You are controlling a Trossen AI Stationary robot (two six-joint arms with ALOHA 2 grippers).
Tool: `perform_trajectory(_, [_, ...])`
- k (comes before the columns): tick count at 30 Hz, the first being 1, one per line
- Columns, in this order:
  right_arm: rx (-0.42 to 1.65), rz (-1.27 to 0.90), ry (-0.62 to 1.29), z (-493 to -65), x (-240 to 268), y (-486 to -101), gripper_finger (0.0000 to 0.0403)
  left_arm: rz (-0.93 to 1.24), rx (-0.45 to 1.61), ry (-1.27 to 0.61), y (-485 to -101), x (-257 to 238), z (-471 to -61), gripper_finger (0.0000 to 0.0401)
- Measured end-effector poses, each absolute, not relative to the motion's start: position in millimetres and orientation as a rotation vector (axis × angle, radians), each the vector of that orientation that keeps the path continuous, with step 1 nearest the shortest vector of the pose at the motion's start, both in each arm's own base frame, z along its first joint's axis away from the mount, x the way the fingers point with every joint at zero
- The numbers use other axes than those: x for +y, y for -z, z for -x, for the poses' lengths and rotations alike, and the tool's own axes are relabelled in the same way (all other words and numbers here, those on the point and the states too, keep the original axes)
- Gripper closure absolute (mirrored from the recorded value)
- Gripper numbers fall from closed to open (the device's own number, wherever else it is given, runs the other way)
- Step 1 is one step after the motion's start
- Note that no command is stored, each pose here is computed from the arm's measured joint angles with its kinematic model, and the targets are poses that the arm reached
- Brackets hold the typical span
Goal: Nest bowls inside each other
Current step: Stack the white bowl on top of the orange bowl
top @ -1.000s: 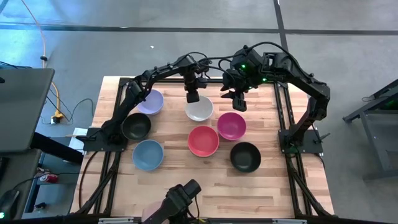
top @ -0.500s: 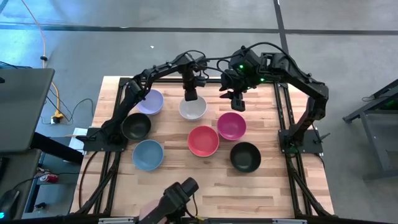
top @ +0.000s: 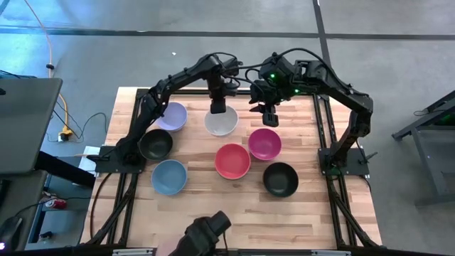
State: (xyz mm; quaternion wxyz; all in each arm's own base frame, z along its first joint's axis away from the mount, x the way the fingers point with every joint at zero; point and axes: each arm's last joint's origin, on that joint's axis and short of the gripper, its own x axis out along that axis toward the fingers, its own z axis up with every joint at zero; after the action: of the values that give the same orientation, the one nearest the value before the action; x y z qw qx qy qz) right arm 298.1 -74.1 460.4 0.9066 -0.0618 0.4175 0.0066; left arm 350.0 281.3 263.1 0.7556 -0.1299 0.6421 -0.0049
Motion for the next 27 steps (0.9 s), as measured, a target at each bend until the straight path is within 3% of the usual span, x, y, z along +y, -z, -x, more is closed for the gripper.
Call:
perform_trajectory(16, [0.9, 0.094, 0.04, -287.5, -91.5, -459.6, 0.0284, 0.199, 1.309, 0.025, -318.2, 226.1, -358.5, 0.0401])
perform_trajectory(27, [0.822, 0.088, 0.12, -258.0, -101.4, -479.5, 0.0284, 0.116, 1.312, 0.124, -323.9, 171.6, -384.2, 0.0401])
